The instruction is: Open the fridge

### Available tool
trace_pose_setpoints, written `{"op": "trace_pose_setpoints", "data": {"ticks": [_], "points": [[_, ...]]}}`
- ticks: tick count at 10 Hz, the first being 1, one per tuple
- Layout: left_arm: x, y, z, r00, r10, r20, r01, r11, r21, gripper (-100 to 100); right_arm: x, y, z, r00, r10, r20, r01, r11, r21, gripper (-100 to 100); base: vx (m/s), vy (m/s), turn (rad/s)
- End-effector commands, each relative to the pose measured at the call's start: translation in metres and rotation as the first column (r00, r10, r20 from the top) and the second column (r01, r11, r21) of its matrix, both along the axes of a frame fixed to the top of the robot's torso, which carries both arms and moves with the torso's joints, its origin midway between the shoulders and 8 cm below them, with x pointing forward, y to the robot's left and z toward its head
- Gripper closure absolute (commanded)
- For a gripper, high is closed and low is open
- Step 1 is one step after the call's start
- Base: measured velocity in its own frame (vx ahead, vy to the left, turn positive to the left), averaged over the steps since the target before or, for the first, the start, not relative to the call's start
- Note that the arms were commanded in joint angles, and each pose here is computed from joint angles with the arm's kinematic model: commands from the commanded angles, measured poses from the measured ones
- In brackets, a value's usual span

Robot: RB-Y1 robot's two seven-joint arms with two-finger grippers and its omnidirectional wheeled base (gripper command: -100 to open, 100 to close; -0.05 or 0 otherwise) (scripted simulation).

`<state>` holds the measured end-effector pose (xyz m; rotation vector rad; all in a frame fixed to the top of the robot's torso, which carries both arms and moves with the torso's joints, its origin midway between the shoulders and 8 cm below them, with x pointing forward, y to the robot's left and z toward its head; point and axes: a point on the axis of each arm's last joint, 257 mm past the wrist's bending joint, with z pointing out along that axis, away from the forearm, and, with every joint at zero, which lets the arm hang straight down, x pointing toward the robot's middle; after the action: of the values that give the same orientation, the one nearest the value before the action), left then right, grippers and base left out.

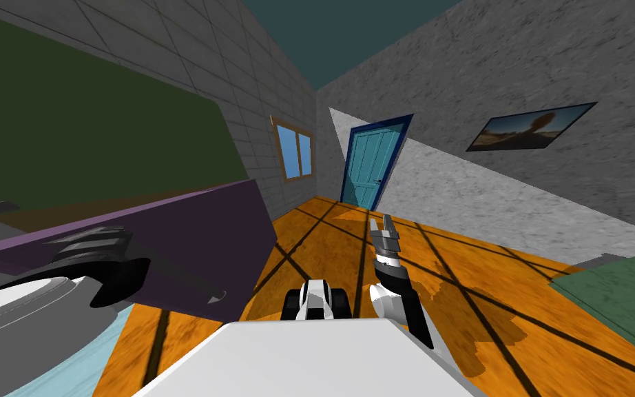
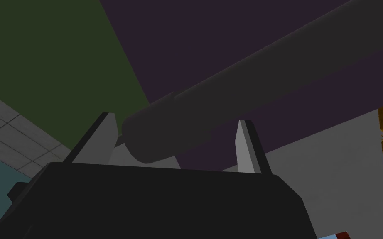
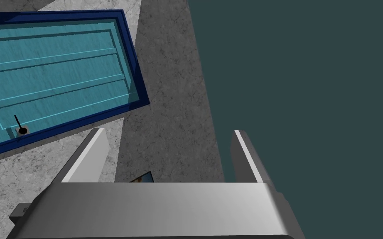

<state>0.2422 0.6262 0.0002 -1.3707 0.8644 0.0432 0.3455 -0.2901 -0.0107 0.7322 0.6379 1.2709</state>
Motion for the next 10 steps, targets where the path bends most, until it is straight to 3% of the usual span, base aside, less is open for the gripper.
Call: {"op": "trace_pose_setpoints", "data": {"ticks": [1,4,6,7,8,9,10], "points": [[-0.008,0.004,0.006,0.999,0.044,0.014,-0.044,0.9989,0.014,100,0.0,0.0,0.0,1.0,0.0,0.0,0.0,1.0,0.0,0,0.072,-0.164,-0.024],[-0.023,0.009,0.005,0.9947,0.099,0.027,-0.1,0.9948,0.018,100,0.0,0.0,0.0,1.0,0.0,0.0,0.0,1.0,0.0,0,0.073,-0.17,-0.021],[-0.026,0.009,0.007,0.9928,0.116,0.03,-0.117,0.9926,0.032,100,0.0,0.0,0.0,1.0,0.0,0.0,0.0,1.0,0.0,0,0.041,-0.104,-0.013],[-0.03,0.011,0.007,0.9903,0.13,0.049,-0.131,0.991,0.026,100,0.0,0.0,0.0,1.0,0.0,0.0,0.0,1.0,0.0,0,0.041,-0.124,-0.029],[-0.029,0.01,0.006,0.9918,0.122,0.036,-0.123,0.992,0.028,100,0.0,0.0,0.0,1.0,0.0,0.0,0.0,1.0,0.0,0,0.01,-0.051,0.002],[-0.038,0.027,0.005,0.9849,0.17,0.036,-0.171,0.9848,0.031,100,0.0,0.0,0.0,1.0,0.0,0.0,0.0,1.0,0.0,0,0.081,-0.125,-0.025],[-0.038,0.027,0.005,0.9849,0.17,0.036,-0.171,0.9848,0.031,100,0.0,0.0,0.0,1.0,0.0,0.0,0.0,1.0,0.0,0,0.12,-0.169,-0.007]]}}
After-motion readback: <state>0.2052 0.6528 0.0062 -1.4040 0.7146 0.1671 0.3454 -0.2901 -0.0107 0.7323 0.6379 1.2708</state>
